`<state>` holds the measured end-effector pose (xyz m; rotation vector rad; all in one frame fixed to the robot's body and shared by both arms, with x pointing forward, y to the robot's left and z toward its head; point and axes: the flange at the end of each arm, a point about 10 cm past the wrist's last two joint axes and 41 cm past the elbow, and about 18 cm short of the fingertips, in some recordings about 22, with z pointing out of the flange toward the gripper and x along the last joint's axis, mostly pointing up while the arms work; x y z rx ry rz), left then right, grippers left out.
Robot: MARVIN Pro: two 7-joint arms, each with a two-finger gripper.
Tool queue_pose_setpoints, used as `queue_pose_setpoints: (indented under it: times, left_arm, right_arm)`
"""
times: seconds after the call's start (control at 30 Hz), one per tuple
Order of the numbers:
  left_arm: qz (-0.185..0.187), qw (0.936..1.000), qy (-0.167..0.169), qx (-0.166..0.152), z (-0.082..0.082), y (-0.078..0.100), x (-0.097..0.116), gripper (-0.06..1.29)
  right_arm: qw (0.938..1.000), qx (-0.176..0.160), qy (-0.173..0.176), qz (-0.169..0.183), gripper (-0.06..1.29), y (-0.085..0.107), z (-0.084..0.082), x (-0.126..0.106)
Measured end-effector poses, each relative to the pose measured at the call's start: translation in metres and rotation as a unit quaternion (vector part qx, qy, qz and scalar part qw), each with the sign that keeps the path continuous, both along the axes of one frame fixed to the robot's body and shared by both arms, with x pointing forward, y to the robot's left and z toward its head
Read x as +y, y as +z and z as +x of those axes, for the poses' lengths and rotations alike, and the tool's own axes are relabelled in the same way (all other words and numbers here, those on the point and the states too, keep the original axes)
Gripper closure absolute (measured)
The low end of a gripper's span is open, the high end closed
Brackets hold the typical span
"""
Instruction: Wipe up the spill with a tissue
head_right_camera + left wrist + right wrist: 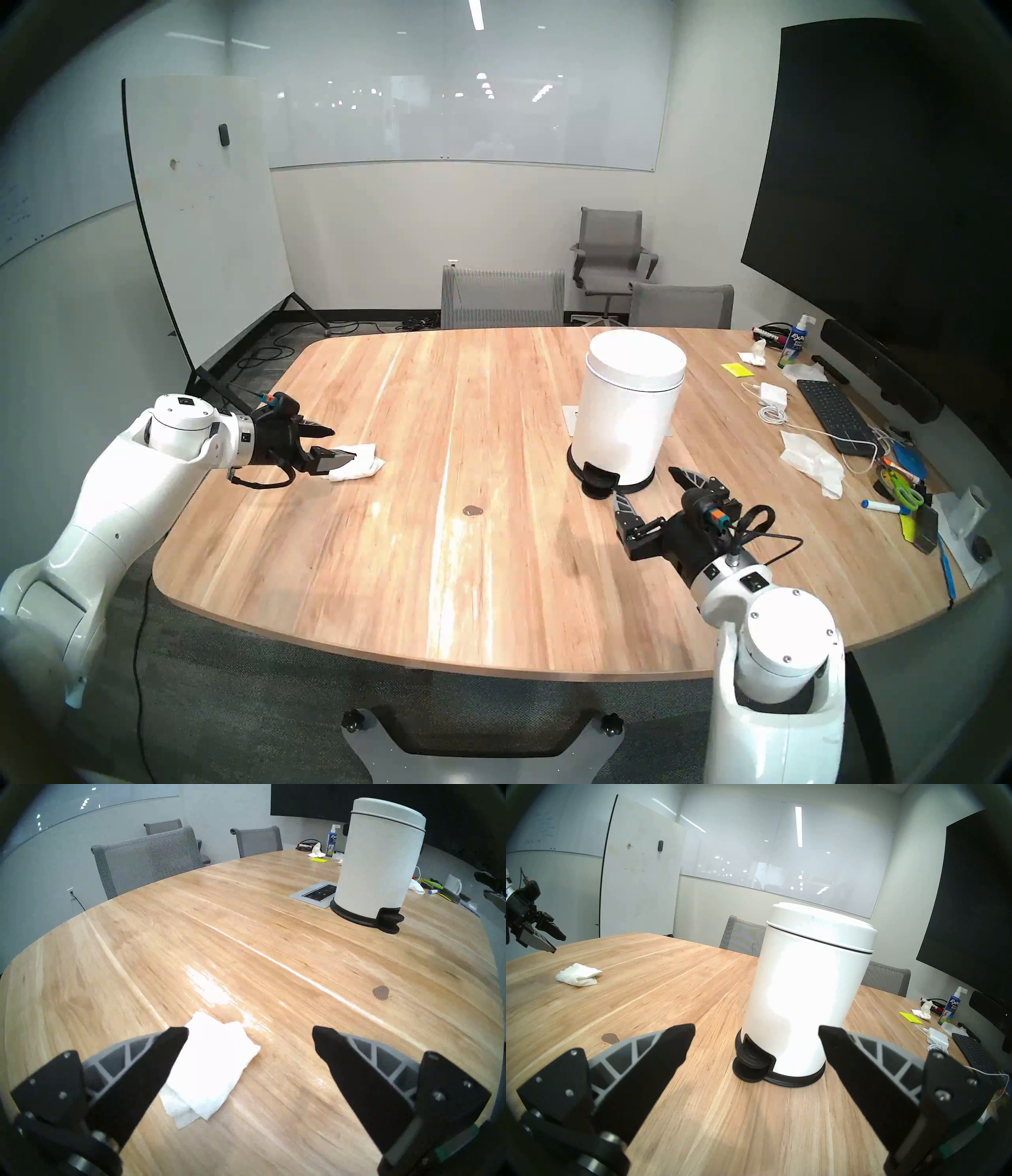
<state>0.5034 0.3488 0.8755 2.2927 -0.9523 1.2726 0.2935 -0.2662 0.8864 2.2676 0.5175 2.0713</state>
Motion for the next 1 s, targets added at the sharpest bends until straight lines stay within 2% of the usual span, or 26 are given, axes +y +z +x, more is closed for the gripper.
queue_pose_setpoints:
  times: [0.53,1.0]
  left_arm:
    - [0.020,0.9993,0.029,0.011,0.027,-0.026,0.002,0.01]
    - [0.019,0.9995,0.016,0.019,0.032,-0.043,0.002,0.01]
  right_arm:
    - [1.0000,0.000,0.000,0.000,-0.01,0.000,0.000,0.000]
    - [1.0000,0.000,0.000,0.000,-0.01,0.000,0.000,0.000]
